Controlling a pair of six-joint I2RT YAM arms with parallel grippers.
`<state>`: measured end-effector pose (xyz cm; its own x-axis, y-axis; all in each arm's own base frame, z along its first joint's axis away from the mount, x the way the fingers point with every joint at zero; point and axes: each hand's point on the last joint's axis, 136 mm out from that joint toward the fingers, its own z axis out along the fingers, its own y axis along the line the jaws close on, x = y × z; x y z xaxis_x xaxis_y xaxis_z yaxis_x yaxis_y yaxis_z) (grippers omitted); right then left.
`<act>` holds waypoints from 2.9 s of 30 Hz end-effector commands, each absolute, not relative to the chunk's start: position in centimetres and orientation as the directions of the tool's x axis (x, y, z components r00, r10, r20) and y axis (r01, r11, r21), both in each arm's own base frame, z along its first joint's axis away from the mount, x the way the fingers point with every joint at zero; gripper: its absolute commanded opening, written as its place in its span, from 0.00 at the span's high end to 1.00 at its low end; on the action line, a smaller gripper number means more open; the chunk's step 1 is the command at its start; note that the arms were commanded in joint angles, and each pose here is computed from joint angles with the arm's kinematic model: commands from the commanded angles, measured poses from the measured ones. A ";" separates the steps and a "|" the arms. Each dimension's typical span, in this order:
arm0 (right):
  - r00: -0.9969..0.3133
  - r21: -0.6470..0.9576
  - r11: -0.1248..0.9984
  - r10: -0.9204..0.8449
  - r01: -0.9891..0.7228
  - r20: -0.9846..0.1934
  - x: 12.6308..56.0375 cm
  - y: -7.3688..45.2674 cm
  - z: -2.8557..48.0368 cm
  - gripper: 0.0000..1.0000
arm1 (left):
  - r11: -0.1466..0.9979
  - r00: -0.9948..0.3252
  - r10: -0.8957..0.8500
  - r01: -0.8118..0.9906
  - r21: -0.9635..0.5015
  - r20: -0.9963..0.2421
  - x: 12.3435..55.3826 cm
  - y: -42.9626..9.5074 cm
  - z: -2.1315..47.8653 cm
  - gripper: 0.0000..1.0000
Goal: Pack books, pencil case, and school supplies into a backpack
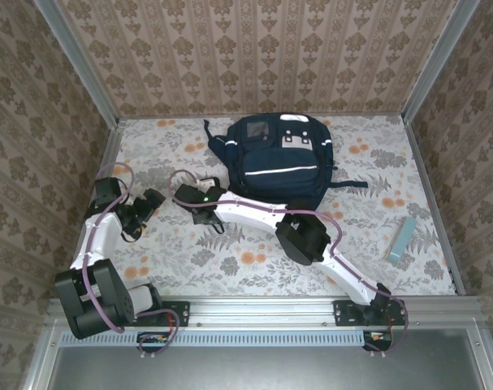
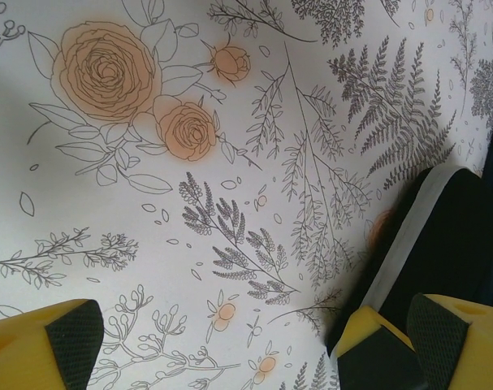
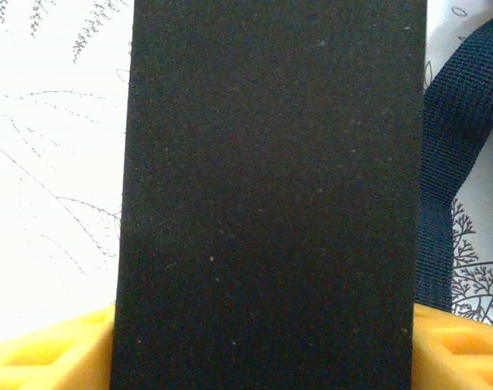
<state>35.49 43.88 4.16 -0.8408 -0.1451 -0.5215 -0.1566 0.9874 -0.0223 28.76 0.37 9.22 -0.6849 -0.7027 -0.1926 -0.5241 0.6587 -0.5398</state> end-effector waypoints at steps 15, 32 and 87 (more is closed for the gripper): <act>-0.740 0.248 0.875 -0.167 -0.416 -0.652 30.8 40.7 20.3 0.36 | 0.728 -0.749 -0.603 -0.375 -0.573 -0.276 30.5 -2.9 12.6 0.02; -0.732 0.179 0.981 0.177 0.076 -0.659 32.5 13.0 22.8 0.35 | 0.848 -0.772 0.242 0.462 -0.258 -0.588 32.7 -24.1 19.1 0.00; -0.864 0.365 0.931 0.200 0.020 -0.462 27.5 11.4 18.3 0.35 | 0.636 -0.159 0.519 0.728 0.255 -0.840 38.8 -36.8 28.8 1.00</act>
